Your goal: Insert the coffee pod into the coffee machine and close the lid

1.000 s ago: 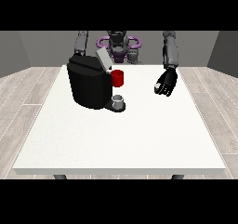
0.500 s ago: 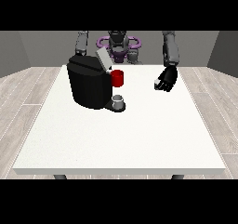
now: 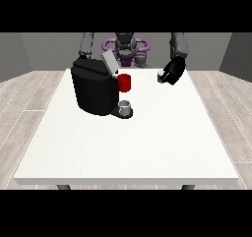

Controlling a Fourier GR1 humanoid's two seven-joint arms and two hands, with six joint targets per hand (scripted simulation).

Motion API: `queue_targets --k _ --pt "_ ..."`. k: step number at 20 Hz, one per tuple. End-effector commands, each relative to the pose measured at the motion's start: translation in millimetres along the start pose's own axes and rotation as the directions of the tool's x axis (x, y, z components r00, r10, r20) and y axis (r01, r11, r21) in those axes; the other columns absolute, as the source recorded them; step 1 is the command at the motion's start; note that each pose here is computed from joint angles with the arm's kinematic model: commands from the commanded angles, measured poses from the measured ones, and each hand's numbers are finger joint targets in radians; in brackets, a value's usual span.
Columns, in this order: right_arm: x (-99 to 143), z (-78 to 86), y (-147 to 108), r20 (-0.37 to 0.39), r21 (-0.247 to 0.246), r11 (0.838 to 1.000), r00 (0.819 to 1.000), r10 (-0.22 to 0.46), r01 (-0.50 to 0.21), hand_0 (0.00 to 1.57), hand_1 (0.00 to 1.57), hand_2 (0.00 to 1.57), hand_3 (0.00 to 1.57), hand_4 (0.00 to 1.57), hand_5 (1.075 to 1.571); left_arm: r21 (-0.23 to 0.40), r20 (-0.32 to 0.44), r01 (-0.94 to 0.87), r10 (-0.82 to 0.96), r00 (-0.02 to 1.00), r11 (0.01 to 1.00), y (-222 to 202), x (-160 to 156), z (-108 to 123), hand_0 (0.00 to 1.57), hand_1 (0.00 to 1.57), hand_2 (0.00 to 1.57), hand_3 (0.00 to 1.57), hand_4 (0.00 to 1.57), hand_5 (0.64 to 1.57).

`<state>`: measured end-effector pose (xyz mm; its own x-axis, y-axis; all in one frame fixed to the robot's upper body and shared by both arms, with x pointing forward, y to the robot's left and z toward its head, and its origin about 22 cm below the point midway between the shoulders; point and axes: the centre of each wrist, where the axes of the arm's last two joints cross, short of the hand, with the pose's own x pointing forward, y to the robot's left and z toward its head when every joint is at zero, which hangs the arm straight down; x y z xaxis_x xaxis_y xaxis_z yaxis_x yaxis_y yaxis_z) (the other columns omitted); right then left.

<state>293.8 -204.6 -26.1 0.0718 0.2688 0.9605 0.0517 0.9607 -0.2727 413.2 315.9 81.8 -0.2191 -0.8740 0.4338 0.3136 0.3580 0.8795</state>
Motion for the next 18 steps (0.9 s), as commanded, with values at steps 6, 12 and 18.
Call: queue_targets --k 6,12,18 --pt "-13 -3.6 0 -0.106 -0.017 1.000 0.994 -0.024 0.023 0.00 0.00 0.00 0.00 0.00 1.571 -0.127 0.053 -0.008 0.015 0.998 0.992 -37 76 -37 1.42 1.42 1.40 1.33 0.53 1.571" --pt "-5 -1.7 -5 -0.036 0.048 0.997 0.998 -0.051 0.053 0.00 0.00 0.00 0.00 0.00 1.571 -0.076 0.067 -0.038 0.043 0.997 0.996 20 86 -40 1.42 1.42 1.42 1.38 0.54 1.571" --pt "16 -22.9 -24 0.075 -0.006 0.999 0.996 -0.051 0.052 0.00 0.00 0.00 0.00 0.00 1.571 0.044 0.058 -0.087 0.084 0.995 0.995 93 123 -43 1.20 1.20 1.24 1.26 0.49 1.571"
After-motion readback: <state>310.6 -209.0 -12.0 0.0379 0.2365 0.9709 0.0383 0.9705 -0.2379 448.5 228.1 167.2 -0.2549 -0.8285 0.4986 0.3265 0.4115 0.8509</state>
